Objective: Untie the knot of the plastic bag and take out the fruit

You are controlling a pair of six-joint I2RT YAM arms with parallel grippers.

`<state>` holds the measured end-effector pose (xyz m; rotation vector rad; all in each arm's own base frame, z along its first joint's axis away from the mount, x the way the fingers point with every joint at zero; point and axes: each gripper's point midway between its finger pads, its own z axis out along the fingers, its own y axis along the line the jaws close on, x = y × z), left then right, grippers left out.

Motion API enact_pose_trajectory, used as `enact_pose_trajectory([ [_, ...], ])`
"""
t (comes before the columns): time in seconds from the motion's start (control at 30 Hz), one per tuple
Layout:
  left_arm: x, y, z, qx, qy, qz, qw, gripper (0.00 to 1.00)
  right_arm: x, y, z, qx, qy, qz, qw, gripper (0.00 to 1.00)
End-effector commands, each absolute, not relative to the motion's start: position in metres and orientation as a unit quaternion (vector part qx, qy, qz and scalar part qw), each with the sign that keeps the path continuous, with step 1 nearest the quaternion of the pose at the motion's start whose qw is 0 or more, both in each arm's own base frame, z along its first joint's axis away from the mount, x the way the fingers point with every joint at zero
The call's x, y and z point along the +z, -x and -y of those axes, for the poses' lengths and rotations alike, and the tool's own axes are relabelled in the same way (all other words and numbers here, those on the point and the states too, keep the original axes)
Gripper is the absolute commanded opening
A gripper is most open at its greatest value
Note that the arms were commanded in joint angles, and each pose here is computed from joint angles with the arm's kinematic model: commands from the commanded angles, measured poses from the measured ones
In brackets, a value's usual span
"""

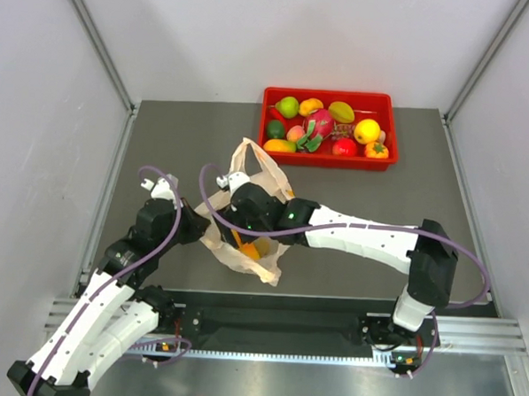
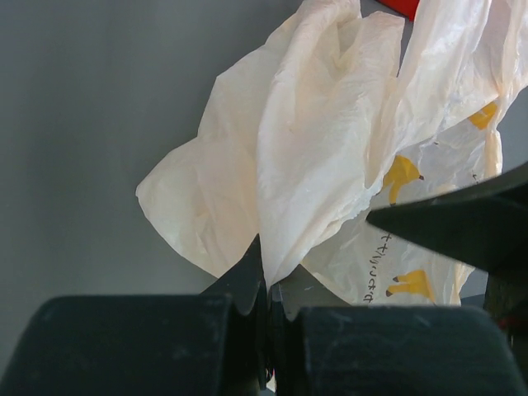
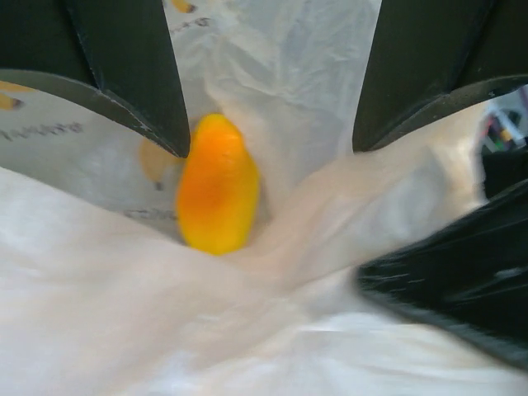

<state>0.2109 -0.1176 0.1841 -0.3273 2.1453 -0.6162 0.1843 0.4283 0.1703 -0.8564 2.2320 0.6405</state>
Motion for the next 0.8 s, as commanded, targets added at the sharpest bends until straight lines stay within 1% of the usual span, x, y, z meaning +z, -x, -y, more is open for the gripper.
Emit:
enact_pose_trajectory([
  [0.0, 0.190, -0.210, 0.116, -0.250, 0.130, -0.855, 0.436, 0.00, 0.180, -0.227, -0.412, 0.194, 0.277, -0.866, 0.369, 0.79],
  [0.07, 0.190, -0.209, 0.116, -0.251, 0.130, -0.854, 0.436, 0.00, 0.171, -0.235, -0.408, 0.181, 0.273, -0.872, 0.363, 0.79],
  [0.2, 0.192, -0.209, 0.116, -0.251, 0.129, -0.854, 0.438, 0.00, 0.157, -0.242, -0.413, 0.191, 0.272, -0.870, 0.364, 0.80],
  [0.33, 0.189, -0.208, 0.117, -0.253, 0.128, -0.855, 0.435, 0.00, 0.133, -0.246, -0.424, 0.190, 0.283, -0.877, 0.340, 0.81],
  [0.47, 0.190, -0.209, 0.116, -0.251, 0.130, -0.854, 0.437, 0.00, 0.118, -0.240, -0.436, 0.198, 0.296, -0.877, 0.322, 0.87],
  [0.57, 0.188, -0.208, 0.115, -0.249, 0.132, -0.855, 0.436, 0.00, 0.099, -0.238, -0.436, 0.184, 0.296, -0.884, 0.310, 0.96],
  [0.77, 0.188, -0.205, 0.115, -0.257, 0.141, -0.851, 0.437, 0.00, 0.071, -0.235, -0.433, 0.171, 0.281, -0.895, 0.301, 0.97],
])
